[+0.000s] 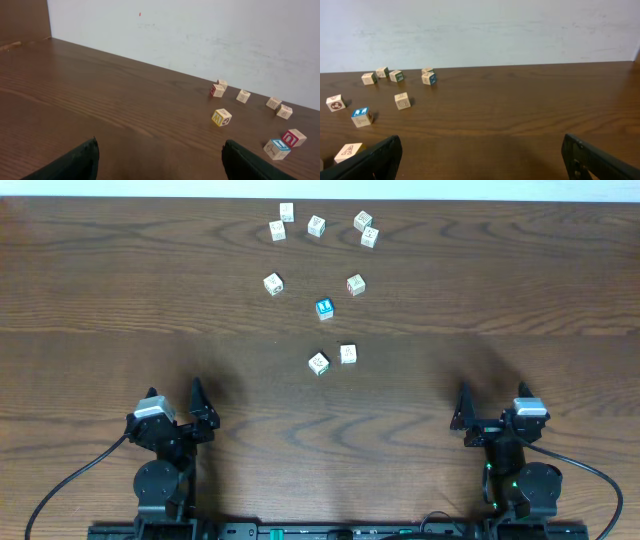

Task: Lift 5 blocks
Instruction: 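Move the right gripper forward toward the blocks in the table center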

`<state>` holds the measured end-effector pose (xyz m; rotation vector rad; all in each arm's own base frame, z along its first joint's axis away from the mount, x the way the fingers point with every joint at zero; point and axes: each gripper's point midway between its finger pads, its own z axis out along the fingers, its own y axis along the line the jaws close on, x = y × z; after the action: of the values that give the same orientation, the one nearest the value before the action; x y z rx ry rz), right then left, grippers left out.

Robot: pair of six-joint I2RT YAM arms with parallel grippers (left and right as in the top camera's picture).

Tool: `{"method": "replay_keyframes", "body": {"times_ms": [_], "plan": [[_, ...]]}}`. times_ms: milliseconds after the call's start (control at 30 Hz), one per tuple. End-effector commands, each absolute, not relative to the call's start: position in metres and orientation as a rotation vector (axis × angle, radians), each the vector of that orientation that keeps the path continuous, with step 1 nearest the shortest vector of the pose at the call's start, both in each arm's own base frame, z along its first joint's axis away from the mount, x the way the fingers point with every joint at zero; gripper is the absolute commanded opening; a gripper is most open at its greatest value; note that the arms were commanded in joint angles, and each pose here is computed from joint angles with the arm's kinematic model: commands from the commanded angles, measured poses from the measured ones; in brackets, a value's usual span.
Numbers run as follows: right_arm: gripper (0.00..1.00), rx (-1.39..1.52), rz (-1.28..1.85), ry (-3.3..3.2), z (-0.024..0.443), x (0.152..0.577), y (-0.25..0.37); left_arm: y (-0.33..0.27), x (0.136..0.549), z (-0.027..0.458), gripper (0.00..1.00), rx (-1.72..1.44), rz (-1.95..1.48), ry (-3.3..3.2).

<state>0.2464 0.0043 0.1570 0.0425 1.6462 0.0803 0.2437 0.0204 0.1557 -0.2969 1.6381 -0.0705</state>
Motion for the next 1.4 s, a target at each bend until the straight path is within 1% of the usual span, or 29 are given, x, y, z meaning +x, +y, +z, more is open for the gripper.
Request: {"method": "replay_keyframes", "body": {"times_ms": [0,100,200,300,500,933,1133,1367], "plan": [[0.99,-0.552,0.257,2.457,0.282,0.291,0.095,0.022,0.242,0.138,0.79,-0.289,-0.038,1.693],[0.99,-0.545,0.174,2.381,0.300,0.269,0.085,0.022,0.242,0.138,0.79,-0.289,-0.038,1.693],[0.99,-0.500,0.088,2.292,0.314,0.238,0.066,0.022,0.242,0.138,0.79,-0.289,-0.038,1.693],[0.99,-0.468,0.077,2.149,0.328,0.208,0.057,0.022,0.242,0.138,0.79,-0.289,-0.038,1.693],[0.99,-0.425,0.039,2.045,0.338,0.181,0.044,0.022,0.242,0.138,0.79,-0.289,-0.038,1.693],[0.99,-0.433,0.042,2.075,0.333,0.191,0.047,0.022,0.242,0.138,0.79,-0.289,-0.038,1.693],[0.99,-0.427,0.044,2.040,0.343,0.221,0.054,0.022,0.242,0.138,0.79,-0.289,-0.037,1.693],[0.99,-0.396,0.136,2.112,0.327,0.261,0.073,0.022,0.242,0.138,0.79,-0.289,-0.038,1.693]]}}
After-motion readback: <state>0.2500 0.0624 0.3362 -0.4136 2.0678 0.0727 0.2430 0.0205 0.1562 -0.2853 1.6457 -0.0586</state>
